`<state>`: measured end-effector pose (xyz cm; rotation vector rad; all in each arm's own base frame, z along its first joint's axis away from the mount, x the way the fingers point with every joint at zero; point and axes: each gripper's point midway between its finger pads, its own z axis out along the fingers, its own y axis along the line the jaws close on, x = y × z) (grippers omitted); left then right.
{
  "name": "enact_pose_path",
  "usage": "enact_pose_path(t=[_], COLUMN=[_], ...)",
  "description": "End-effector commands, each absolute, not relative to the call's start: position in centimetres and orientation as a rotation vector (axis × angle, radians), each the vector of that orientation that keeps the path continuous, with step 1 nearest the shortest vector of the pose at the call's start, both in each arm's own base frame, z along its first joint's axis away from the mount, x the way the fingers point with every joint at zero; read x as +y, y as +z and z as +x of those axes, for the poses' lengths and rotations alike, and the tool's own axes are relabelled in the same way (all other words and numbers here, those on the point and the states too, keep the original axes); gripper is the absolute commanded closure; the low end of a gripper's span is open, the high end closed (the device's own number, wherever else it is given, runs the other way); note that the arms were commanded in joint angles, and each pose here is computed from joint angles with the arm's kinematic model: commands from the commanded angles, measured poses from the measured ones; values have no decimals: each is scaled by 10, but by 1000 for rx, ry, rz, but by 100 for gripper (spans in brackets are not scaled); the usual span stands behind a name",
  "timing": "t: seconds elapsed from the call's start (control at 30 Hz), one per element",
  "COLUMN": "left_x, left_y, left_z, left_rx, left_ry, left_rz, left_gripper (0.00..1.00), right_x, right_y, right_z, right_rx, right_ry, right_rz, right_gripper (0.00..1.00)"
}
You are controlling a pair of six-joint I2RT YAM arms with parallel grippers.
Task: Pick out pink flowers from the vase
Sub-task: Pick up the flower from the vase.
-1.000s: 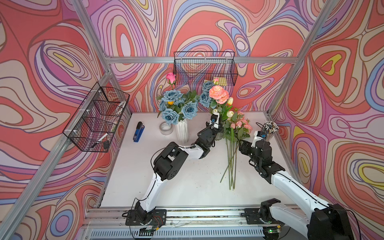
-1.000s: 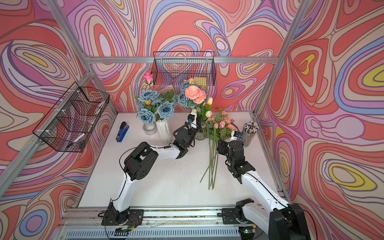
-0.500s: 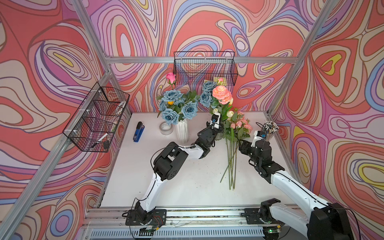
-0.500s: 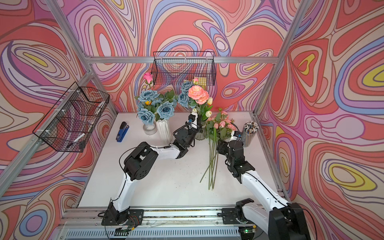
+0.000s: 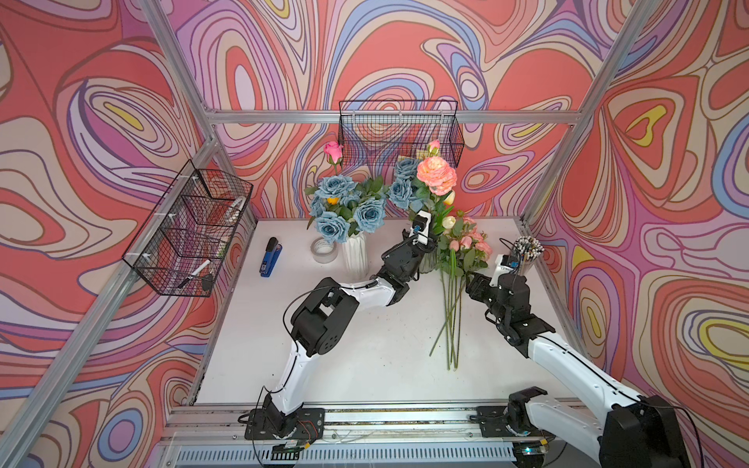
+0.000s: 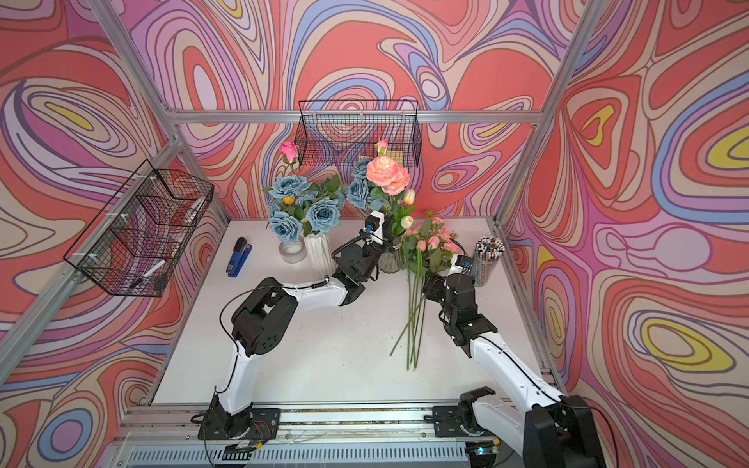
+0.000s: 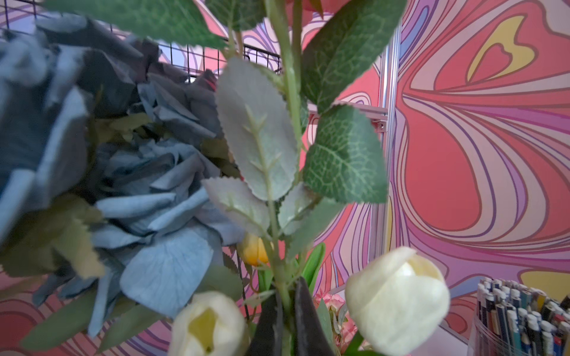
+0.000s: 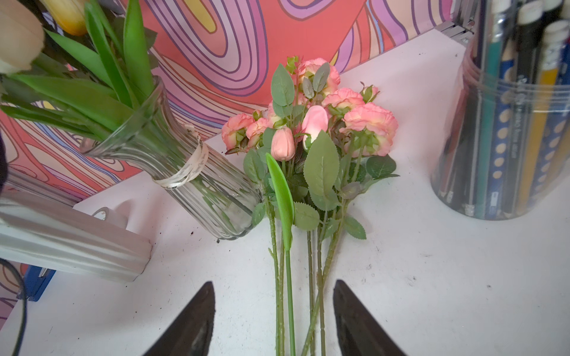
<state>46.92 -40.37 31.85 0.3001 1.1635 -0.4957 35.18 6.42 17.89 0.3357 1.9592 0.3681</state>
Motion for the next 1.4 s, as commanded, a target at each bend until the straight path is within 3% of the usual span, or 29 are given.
enact_pose_path(t=[0.0,0.43,0.67,1.0,1.37], left_x=[-396,-390,-382,-339,-340], left_y=[379,462,512,573,576], left_z=[455,422,401,385,308], left_rx=[1042,963,982,1061,1096], left_ry=[-532,-600,-659,-892,-1208], left_rz=[284,358,414,461,731], left_gripper=[95,95,95,98,100], right_x=[62,70,96,139,182], right_y=[176,210,276,382,467], right_z=[351,349,345,322,290], right_rx=[1960,1908,1780,1566,1394], right_ry=[365,415,556,744,1012], right_rz=[343,278,115,-203,-478], right_gripper=[38,32,22,22,26])
